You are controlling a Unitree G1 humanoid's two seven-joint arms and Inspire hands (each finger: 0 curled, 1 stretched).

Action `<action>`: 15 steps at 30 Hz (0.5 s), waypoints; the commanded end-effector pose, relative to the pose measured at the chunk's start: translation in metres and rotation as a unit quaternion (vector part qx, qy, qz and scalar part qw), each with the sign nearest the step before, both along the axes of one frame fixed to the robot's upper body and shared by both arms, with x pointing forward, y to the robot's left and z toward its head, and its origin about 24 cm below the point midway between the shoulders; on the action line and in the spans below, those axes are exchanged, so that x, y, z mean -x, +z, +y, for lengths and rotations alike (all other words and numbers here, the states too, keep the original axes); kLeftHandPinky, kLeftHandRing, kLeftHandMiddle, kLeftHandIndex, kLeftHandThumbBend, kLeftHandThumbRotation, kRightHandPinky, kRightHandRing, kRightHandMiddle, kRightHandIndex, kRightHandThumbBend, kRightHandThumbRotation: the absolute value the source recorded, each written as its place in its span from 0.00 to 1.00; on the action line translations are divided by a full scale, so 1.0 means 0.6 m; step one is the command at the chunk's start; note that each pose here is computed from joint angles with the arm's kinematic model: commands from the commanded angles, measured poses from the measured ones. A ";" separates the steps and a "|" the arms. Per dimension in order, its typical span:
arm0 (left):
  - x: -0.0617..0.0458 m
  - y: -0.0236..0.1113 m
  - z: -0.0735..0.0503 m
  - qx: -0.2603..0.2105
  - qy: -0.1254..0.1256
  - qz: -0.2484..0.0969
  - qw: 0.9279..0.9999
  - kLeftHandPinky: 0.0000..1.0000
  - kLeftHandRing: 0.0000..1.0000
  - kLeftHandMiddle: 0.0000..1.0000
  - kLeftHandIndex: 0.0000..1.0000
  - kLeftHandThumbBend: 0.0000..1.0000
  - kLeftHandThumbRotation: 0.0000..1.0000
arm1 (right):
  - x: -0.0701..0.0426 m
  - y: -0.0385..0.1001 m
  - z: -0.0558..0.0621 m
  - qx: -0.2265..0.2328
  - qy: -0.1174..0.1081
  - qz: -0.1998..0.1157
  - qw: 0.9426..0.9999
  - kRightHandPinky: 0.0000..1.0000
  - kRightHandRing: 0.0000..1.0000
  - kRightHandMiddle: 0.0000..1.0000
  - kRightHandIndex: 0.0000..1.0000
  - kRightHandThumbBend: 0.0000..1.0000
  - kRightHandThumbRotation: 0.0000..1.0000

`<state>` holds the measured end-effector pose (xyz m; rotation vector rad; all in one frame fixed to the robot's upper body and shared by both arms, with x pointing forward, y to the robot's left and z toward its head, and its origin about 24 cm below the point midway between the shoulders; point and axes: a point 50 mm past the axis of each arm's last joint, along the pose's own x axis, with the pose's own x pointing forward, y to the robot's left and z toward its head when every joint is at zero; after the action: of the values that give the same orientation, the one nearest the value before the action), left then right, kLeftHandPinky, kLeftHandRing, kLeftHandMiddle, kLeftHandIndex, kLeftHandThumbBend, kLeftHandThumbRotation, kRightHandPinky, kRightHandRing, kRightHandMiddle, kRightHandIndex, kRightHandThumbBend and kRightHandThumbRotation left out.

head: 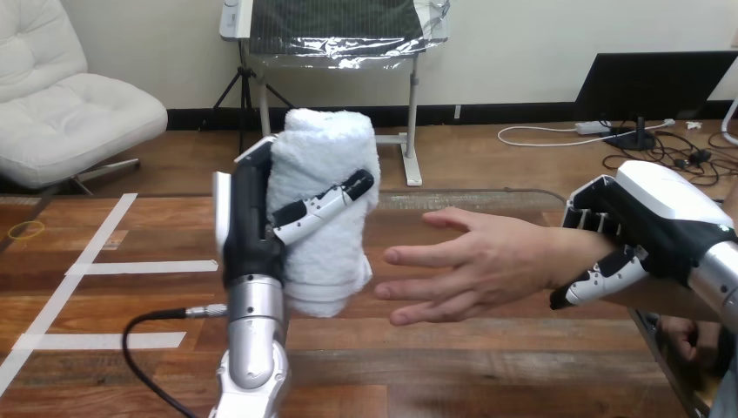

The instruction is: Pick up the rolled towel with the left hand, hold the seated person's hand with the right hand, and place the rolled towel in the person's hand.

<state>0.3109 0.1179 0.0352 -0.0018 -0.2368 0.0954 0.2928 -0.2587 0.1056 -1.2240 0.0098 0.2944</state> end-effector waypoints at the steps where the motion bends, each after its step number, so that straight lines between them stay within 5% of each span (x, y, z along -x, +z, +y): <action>1: -0.043 0.070 -0.035 0.036 -0.027 -0.074 0.996 0.21 0.28 0.36 0.38 0.53 0.00 | -0.028 0.039 0.024 -0.024 0.009 -0.045 0.999 0.24 0.28 0.34 0.35 0.86 0.16; 15: -0.055 0.077 -0.074 0.080 -0.057 -0.065 0.993 0.22 0.29 0.36 0.39 0.56 0.00 | -0.032 0.042 0.038 -0.027 0.017 -0.047 0.998 0.24 0.29 0.35 0.35 0.87 0.18</action>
<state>0.3164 0.1000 0.0236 -0.0977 -0.1568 0.0702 0.2956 -0.2507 0.1071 -1.2271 -0.0048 0.3125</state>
